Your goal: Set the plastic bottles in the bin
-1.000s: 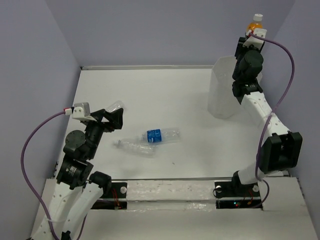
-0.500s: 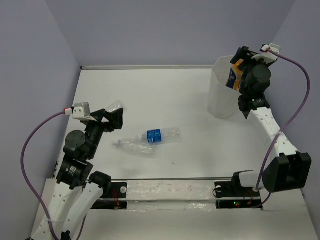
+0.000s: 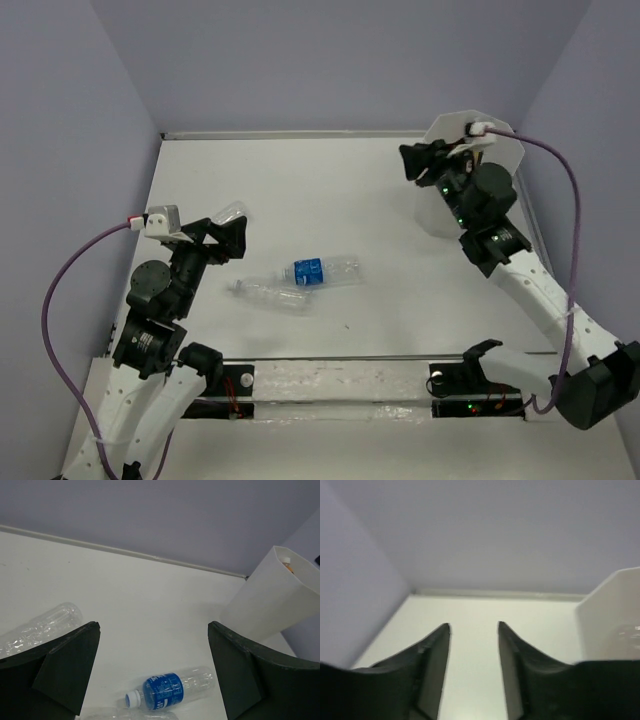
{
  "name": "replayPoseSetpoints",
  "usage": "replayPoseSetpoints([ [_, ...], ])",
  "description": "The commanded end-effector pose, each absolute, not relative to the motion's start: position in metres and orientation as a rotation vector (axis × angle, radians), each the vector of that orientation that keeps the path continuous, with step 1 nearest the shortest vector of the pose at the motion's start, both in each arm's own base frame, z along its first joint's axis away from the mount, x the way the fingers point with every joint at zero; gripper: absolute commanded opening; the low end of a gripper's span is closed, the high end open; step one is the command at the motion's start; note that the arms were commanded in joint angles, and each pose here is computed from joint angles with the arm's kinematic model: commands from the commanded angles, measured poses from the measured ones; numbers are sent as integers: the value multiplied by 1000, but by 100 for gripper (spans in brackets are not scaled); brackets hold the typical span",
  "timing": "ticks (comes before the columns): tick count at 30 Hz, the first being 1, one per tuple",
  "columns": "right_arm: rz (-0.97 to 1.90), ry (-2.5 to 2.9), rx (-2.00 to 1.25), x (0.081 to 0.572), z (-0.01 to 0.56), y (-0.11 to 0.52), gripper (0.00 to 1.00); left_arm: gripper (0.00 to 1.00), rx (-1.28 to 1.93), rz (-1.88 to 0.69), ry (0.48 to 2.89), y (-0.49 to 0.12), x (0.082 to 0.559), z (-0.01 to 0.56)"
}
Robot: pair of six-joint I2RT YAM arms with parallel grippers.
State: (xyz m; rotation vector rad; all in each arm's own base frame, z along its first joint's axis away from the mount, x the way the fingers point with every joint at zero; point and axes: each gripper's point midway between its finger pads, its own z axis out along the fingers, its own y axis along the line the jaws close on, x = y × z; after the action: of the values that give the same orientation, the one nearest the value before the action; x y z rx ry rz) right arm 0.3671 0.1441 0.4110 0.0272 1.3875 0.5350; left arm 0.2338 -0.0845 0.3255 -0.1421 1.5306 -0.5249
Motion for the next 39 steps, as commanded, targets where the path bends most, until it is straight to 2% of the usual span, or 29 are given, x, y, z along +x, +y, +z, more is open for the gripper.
replayPoseSetpoints([
  [1,704,1718,-415,324,302,266,30,99,-133,-518,1502,-84,236,332],
  [2,685,1821,-511,320,264,282,26,99,-138,-512,1503,-83,237,332],
  [4,669,1823,-742,299,241,315,25,99,-141,-509,1502,-82,237,332],
  [6,666,1838,-933,287,210,333,40,99,-143,-506,1503,-81,237,331],
  [7,722,1819,-1005,277,207,344,62,99,-146,-501,1503,-80,237,332],
  [8,730,1816,-1036,276,203,347,71,99,-146,-501,1503,-80,237,332],
  [11,722,1877,-1132,273,178,354,91,99,-150,-495,1503,-79,238,331],
  [12,719,1912,-1159,275,171,357,93,99,-151,-493,1506,-79,238,331],
  [16,721,1900,-1263,260,160,378,94,99,-153,-488,1499,-77,237,332],
  [20,579,1990,-1306,272,126,374,93,99,-175,-462,1491,-70,236,334],
  [32,388,2081,-1438,286,82,360,95,99,-165,-471,1492,-72,236,334],
  [36,327,2093,-1442,297,71,361,90,99,-162,-476,1493,-73,236,334],
  [39,296,2089,-1440,305,66,364,81,99,-161,-477,1493,-74,236,333],
])
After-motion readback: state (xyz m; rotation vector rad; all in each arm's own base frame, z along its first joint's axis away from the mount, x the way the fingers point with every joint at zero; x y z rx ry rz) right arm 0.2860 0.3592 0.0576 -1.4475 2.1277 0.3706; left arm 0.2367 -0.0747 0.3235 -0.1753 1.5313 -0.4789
